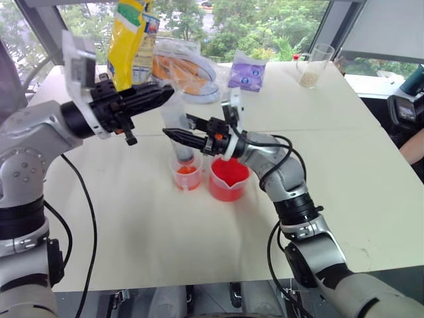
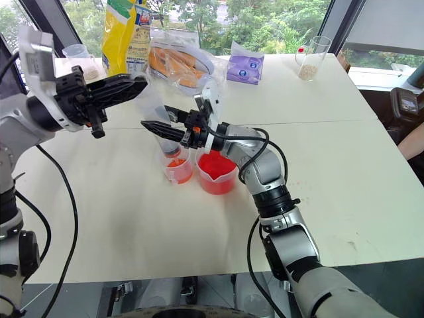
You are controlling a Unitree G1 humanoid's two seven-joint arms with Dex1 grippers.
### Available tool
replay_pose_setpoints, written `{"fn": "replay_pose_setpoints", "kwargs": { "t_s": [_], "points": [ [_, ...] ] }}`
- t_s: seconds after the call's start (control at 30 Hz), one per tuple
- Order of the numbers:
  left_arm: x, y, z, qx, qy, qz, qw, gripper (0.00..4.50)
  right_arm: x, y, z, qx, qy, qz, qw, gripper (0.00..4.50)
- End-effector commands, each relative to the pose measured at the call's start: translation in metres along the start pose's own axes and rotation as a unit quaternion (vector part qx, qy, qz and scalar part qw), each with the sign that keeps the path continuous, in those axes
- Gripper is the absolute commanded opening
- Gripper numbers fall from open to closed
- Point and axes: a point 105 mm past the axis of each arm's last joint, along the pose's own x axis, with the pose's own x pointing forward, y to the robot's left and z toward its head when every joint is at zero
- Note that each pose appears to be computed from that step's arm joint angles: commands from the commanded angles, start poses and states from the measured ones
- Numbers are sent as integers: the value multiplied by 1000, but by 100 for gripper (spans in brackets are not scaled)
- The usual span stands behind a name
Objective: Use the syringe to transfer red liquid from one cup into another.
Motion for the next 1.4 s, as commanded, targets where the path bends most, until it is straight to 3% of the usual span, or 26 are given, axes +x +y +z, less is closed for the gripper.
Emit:
{"fn": "replay_pose_setpoints", "kwargs": {
  "t_s": [0.03, 0.4, 0.6, 0.7, 0.9, 0.93, 1.2, 1.4],
  "points": [
    [4, -14, -20, -11, 42, -33, 998, 4, 2, 2, 61, -55, -87, 2, 995, 139],
    [5, -20, -34, -14, 63, -40, 997, 4, 4, 1, 81, -52, -109, 4, 993, 139],
    [4, -14, -28, -13, 54, -26, 998, 4, 4, 2, 68, -40, -93, 7, 995, 139],
    [3, -9, -20, -19, 40, -15, 999, 115, 4, 4, 56, -26, -80, 8, 996, 139],
    [-2, -2, -12, -8, 31, 4, 999, 424, 3, 10, 38, -6, -60, 14, 998, 139],
    [-3, -1, -11, -9, 28, 7, 1000, 449, 3, 11, 36, -4, -59, 14, 998, 139],
    [-24, 5, -4, 0, 33, 29, 999, 449, 2, 13, 30, 7, -52, 11, 999, 139],
    [-31, -1, -7, -1, 38, 24, 999, 449, -8, -5, 65, 14, -68, -31, 997, 139]
  ]
}}
